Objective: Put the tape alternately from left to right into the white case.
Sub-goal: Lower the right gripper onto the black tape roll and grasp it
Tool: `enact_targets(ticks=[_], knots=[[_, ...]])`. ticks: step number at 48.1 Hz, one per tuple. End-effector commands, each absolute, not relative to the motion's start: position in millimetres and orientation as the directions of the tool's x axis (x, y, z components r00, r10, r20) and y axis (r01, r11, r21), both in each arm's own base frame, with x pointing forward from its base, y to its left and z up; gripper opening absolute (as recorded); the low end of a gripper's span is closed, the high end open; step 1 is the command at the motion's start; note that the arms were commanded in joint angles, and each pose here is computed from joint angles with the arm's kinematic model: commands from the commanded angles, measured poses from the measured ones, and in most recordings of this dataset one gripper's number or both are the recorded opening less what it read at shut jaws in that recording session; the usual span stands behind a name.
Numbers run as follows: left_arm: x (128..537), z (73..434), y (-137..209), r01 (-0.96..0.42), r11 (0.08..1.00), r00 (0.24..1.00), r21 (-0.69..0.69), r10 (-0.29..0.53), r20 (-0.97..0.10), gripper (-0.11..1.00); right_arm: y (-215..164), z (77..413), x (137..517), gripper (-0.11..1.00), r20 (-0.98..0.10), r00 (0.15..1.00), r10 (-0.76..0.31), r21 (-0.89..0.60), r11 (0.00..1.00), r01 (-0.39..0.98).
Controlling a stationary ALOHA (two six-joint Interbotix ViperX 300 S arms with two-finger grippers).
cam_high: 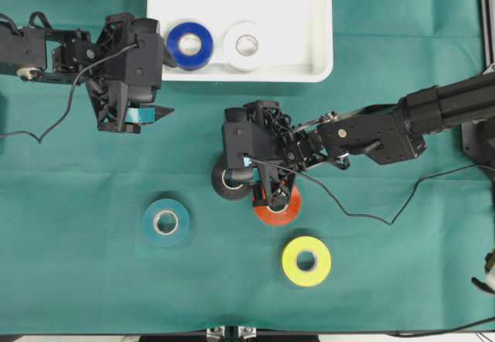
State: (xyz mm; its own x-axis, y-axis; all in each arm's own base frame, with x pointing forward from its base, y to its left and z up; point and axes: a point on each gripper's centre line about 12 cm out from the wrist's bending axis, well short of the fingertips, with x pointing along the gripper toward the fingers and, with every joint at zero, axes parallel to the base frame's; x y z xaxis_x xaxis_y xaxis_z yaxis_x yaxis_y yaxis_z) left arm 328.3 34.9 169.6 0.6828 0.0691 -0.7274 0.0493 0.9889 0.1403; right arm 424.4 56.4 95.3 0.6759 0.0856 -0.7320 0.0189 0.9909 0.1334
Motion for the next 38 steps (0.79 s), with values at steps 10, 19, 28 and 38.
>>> enact_targets(ticks=[10,19,28,38], knots=[[330,177,33,0.047,0.989,0.703,0.141,0.068,-0.708,0.55,56,130,425,0.26,-0.696,0.713,0.077,0.129,0.991,0.018],[330,177,33,0.048,0.989,0.703,0.141,0.067,-0.708,0.56,56,145,423,0.26,-0.676,0.733,0.077,0.13,0.991,0.016],[331,177,31,0.053,0.989,0.703,0.14,0.062,-0.708,0.56,45,167,416,0.26,-0.684,0.729,0.034,0.106,0.993,0.053],[331,177,29,0.06,0.988,0.704,0.14,0.058,-0.708,0.56,32,190,409,0.26,-0.673,0.739,-0.004,0.097,0.991,0.094]])
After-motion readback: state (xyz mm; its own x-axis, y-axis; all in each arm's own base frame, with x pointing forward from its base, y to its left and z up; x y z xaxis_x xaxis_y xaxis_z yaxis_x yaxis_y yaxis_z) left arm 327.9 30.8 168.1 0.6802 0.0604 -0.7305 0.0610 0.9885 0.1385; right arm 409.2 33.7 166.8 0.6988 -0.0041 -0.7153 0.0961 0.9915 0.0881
